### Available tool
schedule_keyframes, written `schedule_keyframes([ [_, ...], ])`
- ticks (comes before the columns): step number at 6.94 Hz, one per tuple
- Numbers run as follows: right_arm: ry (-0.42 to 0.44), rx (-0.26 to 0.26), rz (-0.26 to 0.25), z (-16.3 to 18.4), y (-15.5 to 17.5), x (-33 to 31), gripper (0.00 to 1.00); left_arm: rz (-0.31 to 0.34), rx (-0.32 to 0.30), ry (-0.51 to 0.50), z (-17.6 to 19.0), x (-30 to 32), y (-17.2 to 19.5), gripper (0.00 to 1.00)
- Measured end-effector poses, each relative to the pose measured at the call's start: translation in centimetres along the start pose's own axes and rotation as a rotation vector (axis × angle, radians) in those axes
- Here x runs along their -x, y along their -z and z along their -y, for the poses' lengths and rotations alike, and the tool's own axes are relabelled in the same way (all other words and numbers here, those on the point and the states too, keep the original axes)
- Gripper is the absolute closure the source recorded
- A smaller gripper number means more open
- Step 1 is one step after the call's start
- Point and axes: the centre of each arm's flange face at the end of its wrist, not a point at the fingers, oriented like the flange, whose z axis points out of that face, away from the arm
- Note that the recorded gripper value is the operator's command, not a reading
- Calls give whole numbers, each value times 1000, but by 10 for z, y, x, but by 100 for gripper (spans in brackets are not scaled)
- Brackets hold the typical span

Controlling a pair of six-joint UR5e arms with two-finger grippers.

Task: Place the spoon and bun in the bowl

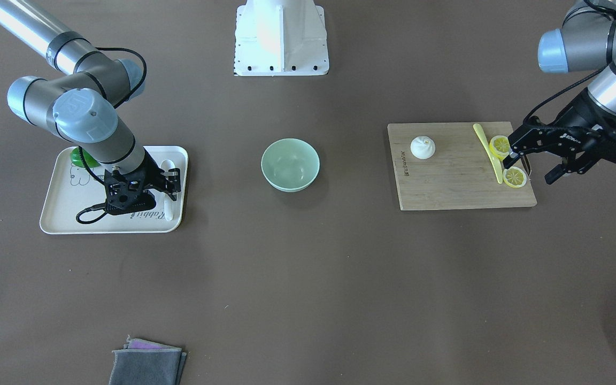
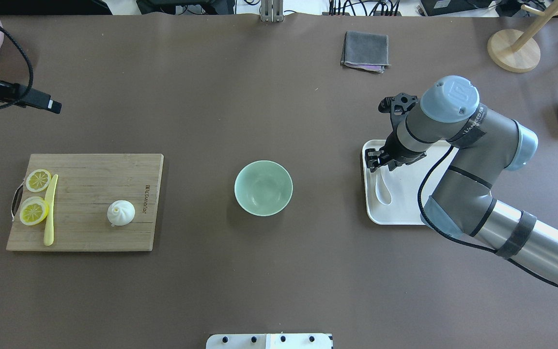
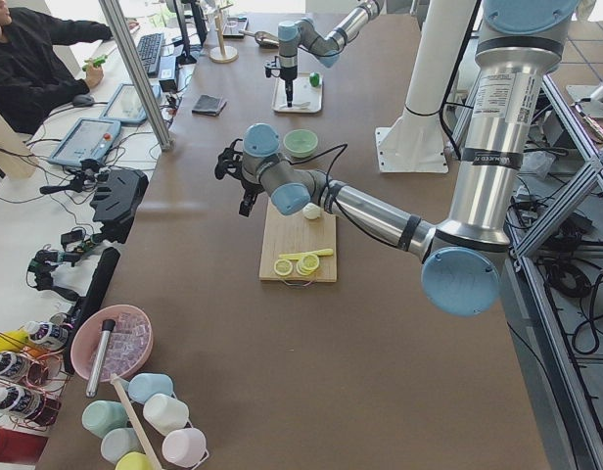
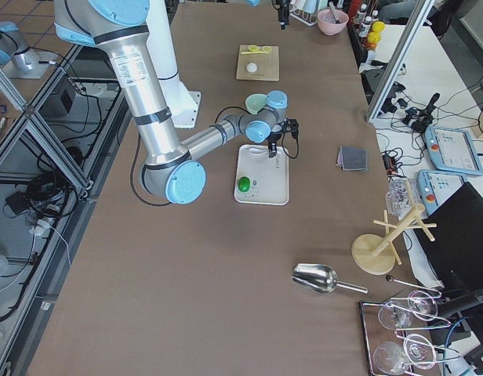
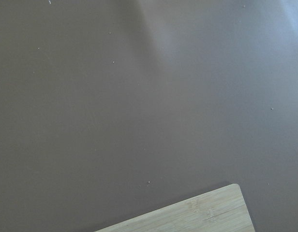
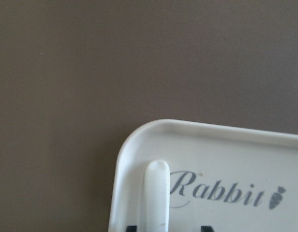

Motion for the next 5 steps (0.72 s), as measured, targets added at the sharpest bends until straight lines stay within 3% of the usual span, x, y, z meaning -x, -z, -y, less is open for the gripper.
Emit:
schedule_keyframes([
  [1, -1, 1, -3, -1, -2, 0, 91, -1, -1, -1, 1, -1, 0, 2],
  [2, 0, 1, -3, -1, -2, 1, 100, -1, 0, -2, 2, -1, -1, 2],
  [5, 3, -10, 13, 5, 4, 15, 100, -3, 0, -2, 2, -1, -1, 2],
])
